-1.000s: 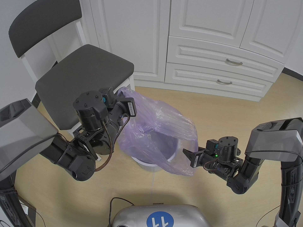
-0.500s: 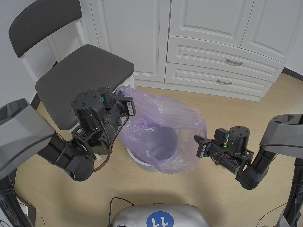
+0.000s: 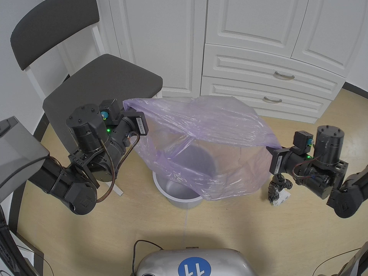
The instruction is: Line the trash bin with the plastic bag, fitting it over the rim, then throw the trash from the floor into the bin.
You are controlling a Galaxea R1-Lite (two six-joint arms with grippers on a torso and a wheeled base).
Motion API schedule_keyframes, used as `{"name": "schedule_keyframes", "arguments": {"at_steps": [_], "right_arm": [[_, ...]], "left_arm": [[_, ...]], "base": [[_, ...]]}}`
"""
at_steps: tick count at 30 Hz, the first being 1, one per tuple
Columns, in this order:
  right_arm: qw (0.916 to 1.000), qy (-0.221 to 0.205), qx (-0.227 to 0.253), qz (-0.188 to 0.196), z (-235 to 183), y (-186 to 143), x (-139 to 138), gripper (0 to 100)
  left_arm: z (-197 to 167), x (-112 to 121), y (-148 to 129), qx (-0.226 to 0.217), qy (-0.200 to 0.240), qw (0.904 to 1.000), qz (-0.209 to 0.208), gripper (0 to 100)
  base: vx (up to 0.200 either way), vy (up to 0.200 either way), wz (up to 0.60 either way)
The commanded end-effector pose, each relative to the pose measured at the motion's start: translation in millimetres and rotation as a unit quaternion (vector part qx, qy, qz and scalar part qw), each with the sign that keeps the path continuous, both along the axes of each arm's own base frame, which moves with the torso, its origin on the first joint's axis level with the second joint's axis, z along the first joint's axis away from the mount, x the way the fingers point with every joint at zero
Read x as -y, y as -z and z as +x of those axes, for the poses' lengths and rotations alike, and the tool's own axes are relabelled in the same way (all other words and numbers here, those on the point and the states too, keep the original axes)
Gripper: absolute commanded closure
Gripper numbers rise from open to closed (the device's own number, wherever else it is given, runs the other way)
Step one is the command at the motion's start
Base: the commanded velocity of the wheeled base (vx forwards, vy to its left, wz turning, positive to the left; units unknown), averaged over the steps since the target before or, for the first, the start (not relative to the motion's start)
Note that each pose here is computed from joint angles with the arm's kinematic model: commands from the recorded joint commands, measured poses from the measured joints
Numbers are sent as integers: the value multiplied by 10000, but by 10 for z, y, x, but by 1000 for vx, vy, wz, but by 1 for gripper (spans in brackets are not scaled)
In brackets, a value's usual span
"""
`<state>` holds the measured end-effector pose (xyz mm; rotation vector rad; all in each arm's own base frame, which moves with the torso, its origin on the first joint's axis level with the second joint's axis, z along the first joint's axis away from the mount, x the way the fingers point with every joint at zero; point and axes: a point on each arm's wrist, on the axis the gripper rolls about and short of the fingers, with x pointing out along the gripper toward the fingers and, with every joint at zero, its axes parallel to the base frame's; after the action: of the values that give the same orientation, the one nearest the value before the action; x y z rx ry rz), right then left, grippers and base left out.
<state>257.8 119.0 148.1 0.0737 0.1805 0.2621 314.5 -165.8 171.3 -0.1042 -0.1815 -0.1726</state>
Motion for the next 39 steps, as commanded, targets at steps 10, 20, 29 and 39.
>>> {"name": "schedule_keyframes", "arguments": {"at_steps": [10,20,29,39], "right_arm": [[9912,377,301,-1235,-448,-146,238,100],[9847,260,223,-1710,-562,-42,309,100],[9807,196,169,-1937,-616,12,334,100],[9809,219,216,-1922,-633,-15,346,100]], "left_arm": [[-198,-436,57,41,655,9965,515,100],[-267,-658,27,74,1038,9927,609,100],[-247,-691,22,89,950,9935,624,100],[-230,-722,1,122,863,9943,618,100]], "base": [[0,0,0],[0,0,0],[0,0,0],[0,0,0]]}}
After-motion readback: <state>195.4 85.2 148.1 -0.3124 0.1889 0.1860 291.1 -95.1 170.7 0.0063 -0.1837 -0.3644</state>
